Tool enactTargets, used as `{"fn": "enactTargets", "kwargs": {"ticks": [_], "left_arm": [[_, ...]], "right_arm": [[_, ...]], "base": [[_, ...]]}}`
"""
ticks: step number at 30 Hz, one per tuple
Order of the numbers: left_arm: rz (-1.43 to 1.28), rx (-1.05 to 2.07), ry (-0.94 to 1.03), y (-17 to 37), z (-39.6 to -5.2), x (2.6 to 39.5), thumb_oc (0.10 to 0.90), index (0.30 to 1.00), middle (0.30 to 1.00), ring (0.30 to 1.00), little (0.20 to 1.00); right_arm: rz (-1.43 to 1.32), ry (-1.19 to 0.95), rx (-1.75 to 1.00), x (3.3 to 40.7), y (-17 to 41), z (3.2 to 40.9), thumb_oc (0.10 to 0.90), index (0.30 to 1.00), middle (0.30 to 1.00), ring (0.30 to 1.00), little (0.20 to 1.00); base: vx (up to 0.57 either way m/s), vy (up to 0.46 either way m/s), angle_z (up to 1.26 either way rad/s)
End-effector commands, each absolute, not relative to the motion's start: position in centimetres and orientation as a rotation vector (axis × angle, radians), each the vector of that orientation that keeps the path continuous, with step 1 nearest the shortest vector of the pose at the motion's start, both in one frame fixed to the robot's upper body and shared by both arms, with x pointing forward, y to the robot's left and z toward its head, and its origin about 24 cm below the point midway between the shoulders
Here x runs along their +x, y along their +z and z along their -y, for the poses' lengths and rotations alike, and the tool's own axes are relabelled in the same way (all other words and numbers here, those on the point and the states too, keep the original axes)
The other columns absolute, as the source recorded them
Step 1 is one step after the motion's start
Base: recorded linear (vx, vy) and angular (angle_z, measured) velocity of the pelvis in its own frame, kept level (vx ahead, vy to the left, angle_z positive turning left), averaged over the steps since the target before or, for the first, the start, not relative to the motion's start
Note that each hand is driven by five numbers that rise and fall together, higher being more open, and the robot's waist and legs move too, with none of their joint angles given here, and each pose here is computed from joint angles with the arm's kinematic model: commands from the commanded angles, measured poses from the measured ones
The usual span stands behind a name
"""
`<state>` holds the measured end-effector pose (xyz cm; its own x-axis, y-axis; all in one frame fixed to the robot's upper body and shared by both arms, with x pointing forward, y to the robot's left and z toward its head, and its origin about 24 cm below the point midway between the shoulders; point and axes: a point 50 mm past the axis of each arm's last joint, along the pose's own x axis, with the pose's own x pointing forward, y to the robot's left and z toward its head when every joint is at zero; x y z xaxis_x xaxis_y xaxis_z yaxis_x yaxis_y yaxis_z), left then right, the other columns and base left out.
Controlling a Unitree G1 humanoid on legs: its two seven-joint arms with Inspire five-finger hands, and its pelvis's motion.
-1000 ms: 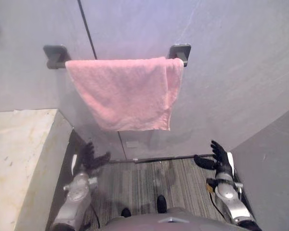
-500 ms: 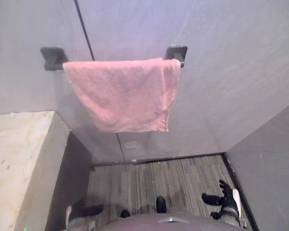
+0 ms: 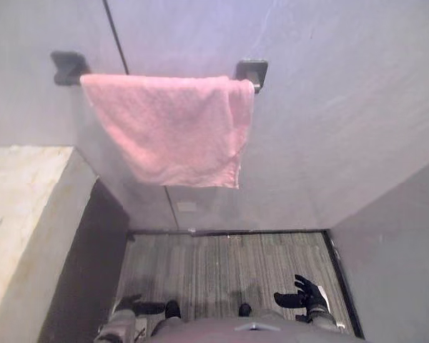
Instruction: Organize the bathroom.
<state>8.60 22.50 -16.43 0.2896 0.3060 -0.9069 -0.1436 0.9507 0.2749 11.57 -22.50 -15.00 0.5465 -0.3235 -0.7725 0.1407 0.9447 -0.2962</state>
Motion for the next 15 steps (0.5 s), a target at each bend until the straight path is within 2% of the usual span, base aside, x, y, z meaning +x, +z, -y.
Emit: {"fn": "enactTargets", "kwargs": {"ticks": [1,5,9,15], "left_arm": [[-1.239,0.279,0.286,-16.0,-24.3,9.2,0.8,0.9,0.9,0.9,0.9],[-1.276,0.276,0.289,-16.2,-24.0,8.8,0.8,0.9,0.9,0.9,0.9],[-1.312,0.233,0.367,-16.4,-24.0,7.8,0.8,0.9,0.9,0.9,0.9],[-1.339,0.243,0.396,-16.6,-24.2,5.3,0.8,0.9,0.9,0.9,0.9]], "right_arm": [[-0.889,-0.295,-0.177,13.3,-14.0,23.8,0.8,0.9,0.9,0.9,0.9],[-1.002,-0.301,-0.188,11.9,-14.6,24.7,0.8,0.9,0.9,0.9,0.9],[-1.104,-0.305,-0.187,11.0,-15.2,24.4,0.8,0.9,0.9,0.9,0.9],[-1.144,-0.341,-0.137,9.7,-15.6,24.6,0.8,0.9,0.9,0.9,0.9]], "base": [[-0.32,-0.146,0.69],[-0.35,-0.063,0.87],[-0.31,0.015,0.24],[-0.34,0.146,0.69]]}}
